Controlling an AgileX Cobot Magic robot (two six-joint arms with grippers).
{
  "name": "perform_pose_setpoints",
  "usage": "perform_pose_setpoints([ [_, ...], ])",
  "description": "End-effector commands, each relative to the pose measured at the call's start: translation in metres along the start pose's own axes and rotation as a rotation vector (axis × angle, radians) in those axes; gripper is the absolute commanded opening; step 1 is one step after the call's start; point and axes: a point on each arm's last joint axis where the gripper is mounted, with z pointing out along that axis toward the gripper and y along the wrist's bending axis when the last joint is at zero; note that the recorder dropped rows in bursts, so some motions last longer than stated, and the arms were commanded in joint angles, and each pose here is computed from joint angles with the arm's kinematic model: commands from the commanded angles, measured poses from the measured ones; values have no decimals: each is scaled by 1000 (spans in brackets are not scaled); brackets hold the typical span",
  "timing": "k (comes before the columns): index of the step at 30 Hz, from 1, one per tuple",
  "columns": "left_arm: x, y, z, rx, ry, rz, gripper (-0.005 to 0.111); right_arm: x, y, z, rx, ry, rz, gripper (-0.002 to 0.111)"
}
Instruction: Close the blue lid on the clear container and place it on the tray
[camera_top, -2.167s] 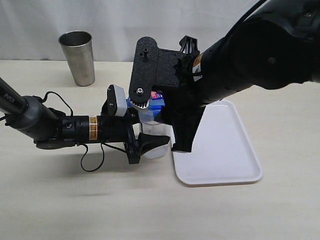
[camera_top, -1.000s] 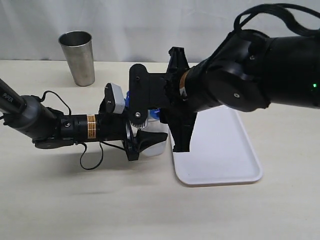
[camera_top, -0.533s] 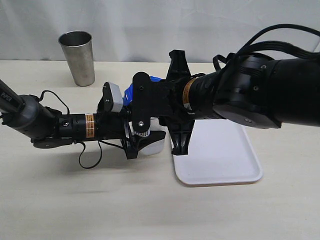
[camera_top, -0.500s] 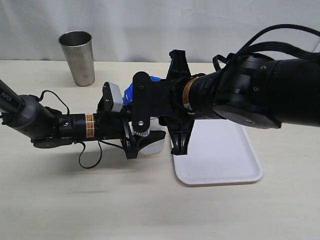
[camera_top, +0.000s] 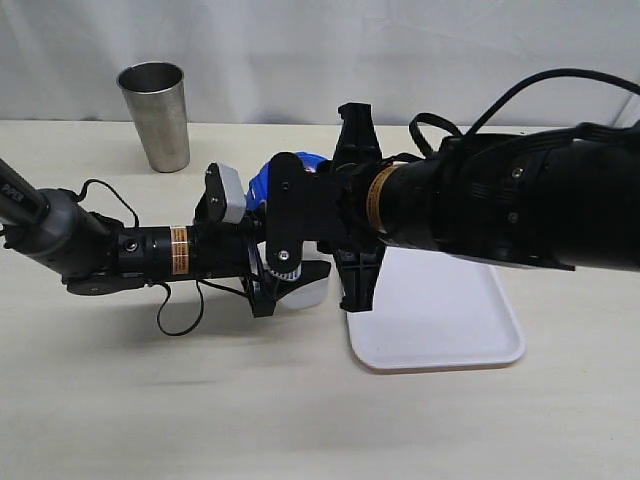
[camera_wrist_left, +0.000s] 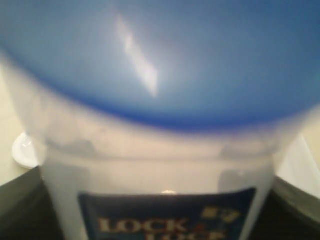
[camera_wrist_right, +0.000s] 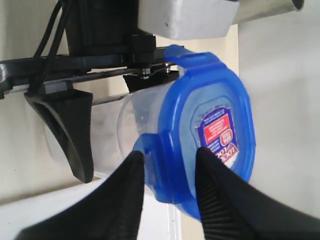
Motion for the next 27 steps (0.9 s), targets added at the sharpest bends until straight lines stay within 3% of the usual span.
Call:
perform_pose_setpoints([
  [1,-3,-11,3,88,-28,12,0,10,17,13,-67,70,39,32],
  [4,-3,-9,3,71,-25,11,0,9,11,5,-43,58,77,50],
  [7,-2,-5,3,29,-15,-1,0,6,-1,-14,10,23,170,56],
  [12,0,-3,3,7,8,-6,0,-12,-47,-61,63,-73,633,51],
  [15,0,-3,3,7,8,-6,0,-29,-69,-73,-36,-70,926,33],
  [20,-9,-1,2,-10,68,69,0,-44,-94,-60,-178,224,1050,47],
  [27,-17,0,-1,-11,108,95,0,-66,-100,-25,-273,214,1157,46],
])
